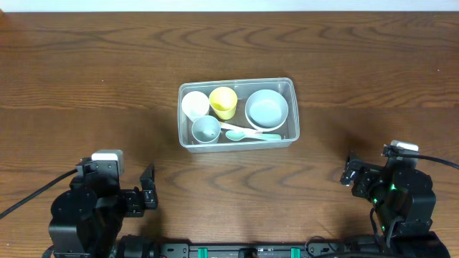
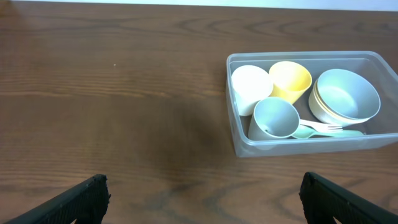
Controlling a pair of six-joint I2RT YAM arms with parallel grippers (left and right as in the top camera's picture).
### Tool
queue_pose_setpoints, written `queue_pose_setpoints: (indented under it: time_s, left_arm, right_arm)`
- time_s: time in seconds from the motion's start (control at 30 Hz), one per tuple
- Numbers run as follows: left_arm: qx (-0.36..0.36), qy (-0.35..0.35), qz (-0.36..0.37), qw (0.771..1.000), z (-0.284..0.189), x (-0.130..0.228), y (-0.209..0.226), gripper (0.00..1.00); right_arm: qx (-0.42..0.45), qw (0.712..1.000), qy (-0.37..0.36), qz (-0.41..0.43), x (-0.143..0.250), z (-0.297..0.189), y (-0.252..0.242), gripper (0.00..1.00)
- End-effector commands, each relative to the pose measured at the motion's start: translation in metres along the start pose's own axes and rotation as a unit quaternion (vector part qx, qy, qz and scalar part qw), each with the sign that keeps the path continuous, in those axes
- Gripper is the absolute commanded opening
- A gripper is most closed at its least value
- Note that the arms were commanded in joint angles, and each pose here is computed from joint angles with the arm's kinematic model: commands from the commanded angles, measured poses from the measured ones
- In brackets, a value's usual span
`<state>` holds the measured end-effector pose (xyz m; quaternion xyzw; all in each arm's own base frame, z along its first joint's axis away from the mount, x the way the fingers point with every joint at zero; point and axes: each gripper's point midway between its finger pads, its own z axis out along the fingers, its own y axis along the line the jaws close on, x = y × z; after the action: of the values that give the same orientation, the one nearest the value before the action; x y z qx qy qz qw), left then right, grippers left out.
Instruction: Pack container
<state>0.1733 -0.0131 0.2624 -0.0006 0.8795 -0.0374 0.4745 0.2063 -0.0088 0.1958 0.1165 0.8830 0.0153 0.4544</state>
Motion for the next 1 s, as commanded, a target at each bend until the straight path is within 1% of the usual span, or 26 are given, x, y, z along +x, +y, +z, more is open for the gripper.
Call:
queue_pose_setpoints:
  time_s: [0.0, 0.5, 0.67, 0.77, 0.97]
  left_arm:
    - [-0.004, -0.001, -0.008, 1.000, 0.000, 0.000, 0.001, 0.98]
    - [-0.004, -0.001, -0.008, 1.000, 0.000, 0.000, 0.001, 0.98]
    - [-0.004, -0.001, -0.008, 1.000, 0.000, 0.000, 0.001, 0.98]
    - [-0.004, -0.001, -0.008, 1.000, 0.000, 0.000, 0.001, 0.98]
    - [-0.004, -0.001, -0.008, 1.000, 0.000, 0.000, 0.001, 0.98]
  right_arm:
    - [0.000, 1.000, 0.002, 0.007, 0.002, 0.000, 0.000, 0.99]
    - [0.003, 1.000, 0.013, 0.005, 0.008, 0.000, -0.001, 0.99]
    - [0.005, 1.000, -0.013, -0.001, 0.009, -0.015, -0.007, 0.99]
    - [-0.003, 0.999, -0.045, 0.003, 0.013, -0.022, -0.009, 0.99]
    - [-0.041, 0.991, -0.124, 0.010, 0.022, -0.006, -0.003, 0.99]
